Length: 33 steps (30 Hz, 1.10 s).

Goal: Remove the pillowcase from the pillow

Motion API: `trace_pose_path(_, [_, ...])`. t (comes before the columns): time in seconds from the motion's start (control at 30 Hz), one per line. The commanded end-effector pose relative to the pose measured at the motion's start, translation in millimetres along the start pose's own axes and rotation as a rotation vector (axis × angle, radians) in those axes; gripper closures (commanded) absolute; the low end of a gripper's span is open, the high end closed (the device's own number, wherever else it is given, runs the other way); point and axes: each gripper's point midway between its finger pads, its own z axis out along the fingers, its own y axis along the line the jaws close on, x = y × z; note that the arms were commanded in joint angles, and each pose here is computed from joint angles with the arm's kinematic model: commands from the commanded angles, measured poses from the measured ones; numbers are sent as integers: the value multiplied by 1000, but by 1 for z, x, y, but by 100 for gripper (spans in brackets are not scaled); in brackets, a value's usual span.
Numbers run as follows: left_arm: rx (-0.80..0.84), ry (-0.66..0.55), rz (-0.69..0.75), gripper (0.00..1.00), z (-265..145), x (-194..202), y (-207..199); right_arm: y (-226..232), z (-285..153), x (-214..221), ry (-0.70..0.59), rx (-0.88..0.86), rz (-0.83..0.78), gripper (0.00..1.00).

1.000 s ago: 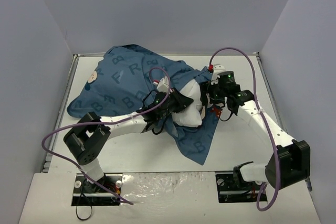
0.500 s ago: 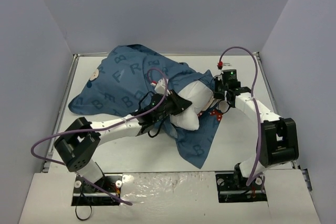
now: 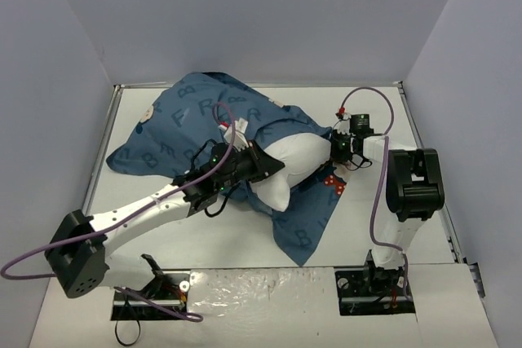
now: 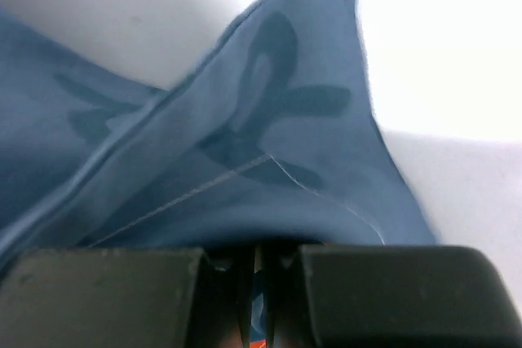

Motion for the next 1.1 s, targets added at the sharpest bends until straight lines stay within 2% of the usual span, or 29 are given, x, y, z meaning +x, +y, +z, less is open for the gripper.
trace_pose_path(0.0, [191,-63,21,98,-44,-31,-61,-26,8,-7,-10,44,-26,100])
trace_pose_path(0.23, [267,-51,2,98,-50,-39,-87,-14,22,7,49,-59,-22,100])
trace_pose_path(0.27, [278,-35,2,98,-45,-36,-89,-4,21,7,53,-120,-26,100])
trace_pose_path(0.37, [338,-25,-17,98,-36,-34,-103,6,8,-6,25,-224,-28,100])
trace_pose_path(0.43, [333,9,-34,98,-19,-24,-98,15,-12,-28,-33,-280,-46,96])
trace_pose_path(0.47, [335,20,-38,98,-9,-19,-97,12,-30,-45,-83,-269,-61,83])
trace_pose_path(0.5, [330,23,-41,98,-3,-17,-94,5,-34,-50,-93,-250,-49,73])
trace_pose_path(0.53, [334,32,-42,98,2,-13,-95,5,-58,-80,-180,-235,-104,64])
trace_pose_path(0.57, [346,29,-43,98,6,-13,-98,-1,-73,-90,-204,-211,-129,53])
trace_pose_path(0.6, [330,44,-47,98,17,-6,-91,-17,-90,-98,-226,-172,-117,38])
trace_pose_path(0.67, [348,44,-47,98,25,-3,-96,-21,-132,-131,-321,-132,-171,29])
trace_pose_path(0.7, [329,56,-56,98,37,3,-88,-32,-147,-134,-330,-103,-179,20])
trace_pose_path(0.73, [329,58,-57,98,42,5,-86,-30,-166,-140,-361,-93,-199,17])
trace_pose_path(0.77, [335,57,-61,98,53,7,-86,-32,-177,-142,-374,-83,-197,8])
trace_pose_path(0.83, [354,50,-69,98,64,7,-90,-29,-200,-139,-407,-122,-175,0])
trace_pose_path(0.87, [358,48,-73,98,70,7,-90,-23,-204,-134,-404,-162,-160,0])
trace_pose_path(0.97, [354,70,-84,98,102,18,-85,4,-204,-103,-334,-353,12,0])
trace_pose_path(1.0, [382,63,-85,98,106,14,-97,12,-200,-87,-284,-404,132,0])
trace_pose_path(1.07, [382,76,-89,98,120,21,-94,25,-199,-72,-239,-476,220,0])
